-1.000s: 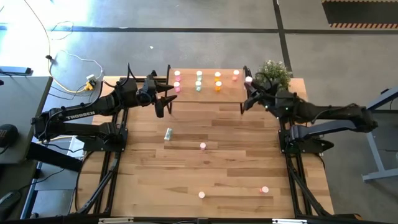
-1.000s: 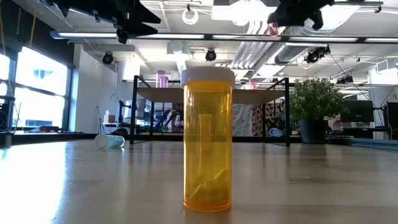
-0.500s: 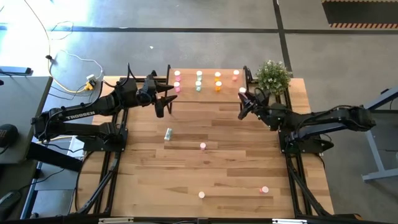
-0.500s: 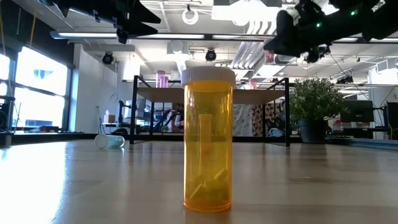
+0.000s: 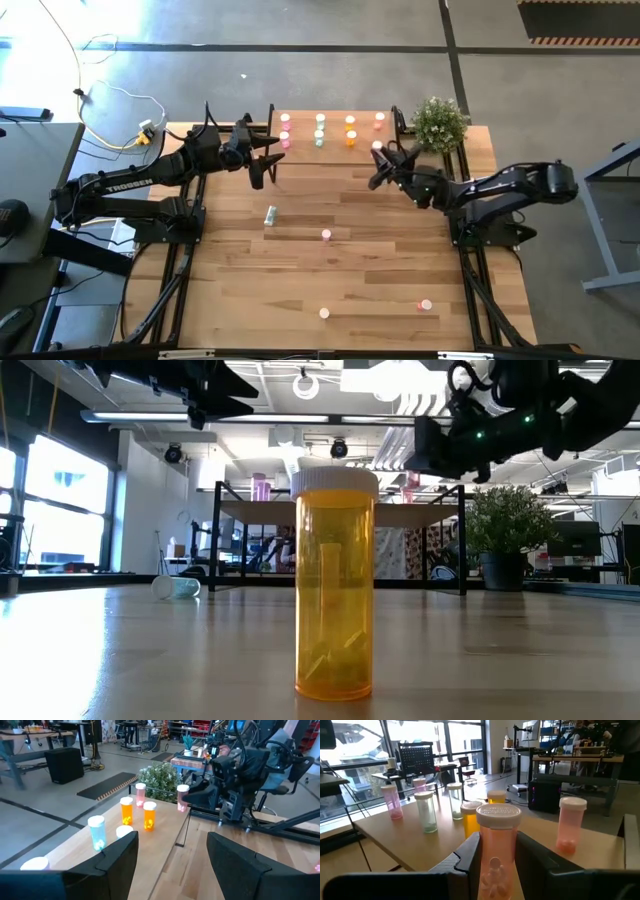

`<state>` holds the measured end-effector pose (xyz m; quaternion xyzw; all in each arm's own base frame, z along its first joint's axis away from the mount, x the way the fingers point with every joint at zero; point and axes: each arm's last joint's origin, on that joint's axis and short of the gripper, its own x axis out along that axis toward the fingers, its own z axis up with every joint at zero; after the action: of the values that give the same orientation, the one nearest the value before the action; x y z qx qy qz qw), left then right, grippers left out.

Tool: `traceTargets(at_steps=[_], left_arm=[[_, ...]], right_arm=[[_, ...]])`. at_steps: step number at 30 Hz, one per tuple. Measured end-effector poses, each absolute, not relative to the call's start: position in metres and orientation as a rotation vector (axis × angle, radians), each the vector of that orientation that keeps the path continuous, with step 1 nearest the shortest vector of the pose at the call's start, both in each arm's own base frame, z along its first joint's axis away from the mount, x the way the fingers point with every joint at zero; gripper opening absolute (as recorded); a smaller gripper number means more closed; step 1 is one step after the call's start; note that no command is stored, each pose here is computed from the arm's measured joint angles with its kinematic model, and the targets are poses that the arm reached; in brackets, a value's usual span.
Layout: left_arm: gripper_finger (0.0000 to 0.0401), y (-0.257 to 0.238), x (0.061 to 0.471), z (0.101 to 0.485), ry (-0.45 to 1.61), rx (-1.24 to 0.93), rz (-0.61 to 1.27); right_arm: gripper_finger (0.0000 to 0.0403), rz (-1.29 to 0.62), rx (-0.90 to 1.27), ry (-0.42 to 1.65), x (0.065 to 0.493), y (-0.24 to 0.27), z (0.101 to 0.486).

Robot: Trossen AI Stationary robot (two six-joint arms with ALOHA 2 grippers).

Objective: Pick and place medicine bottles onto shelf by color
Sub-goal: Put the left orange pill bottle on the shelf aligned with the orange pill bottle

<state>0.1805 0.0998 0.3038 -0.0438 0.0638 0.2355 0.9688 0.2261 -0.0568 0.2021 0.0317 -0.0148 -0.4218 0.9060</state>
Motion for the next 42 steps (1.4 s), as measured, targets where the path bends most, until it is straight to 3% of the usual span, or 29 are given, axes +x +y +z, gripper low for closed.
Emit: traceTargets(at_steps=[18, 42], left_arm=[[0.0225, 0.100, 0.180, 0.304, 0.142, -0.035, 0.472], [0.0225, 0.100, 0.180, 0.304, 0.142, -0.035, 0.472]], right_arm=[[0.0091, -0.923, 0.040, 0.053, 0.229, -0.063, 0.188], [0.0177, -0.921, 0.054, 0.028, 0.229, -0.064, 0.190]])
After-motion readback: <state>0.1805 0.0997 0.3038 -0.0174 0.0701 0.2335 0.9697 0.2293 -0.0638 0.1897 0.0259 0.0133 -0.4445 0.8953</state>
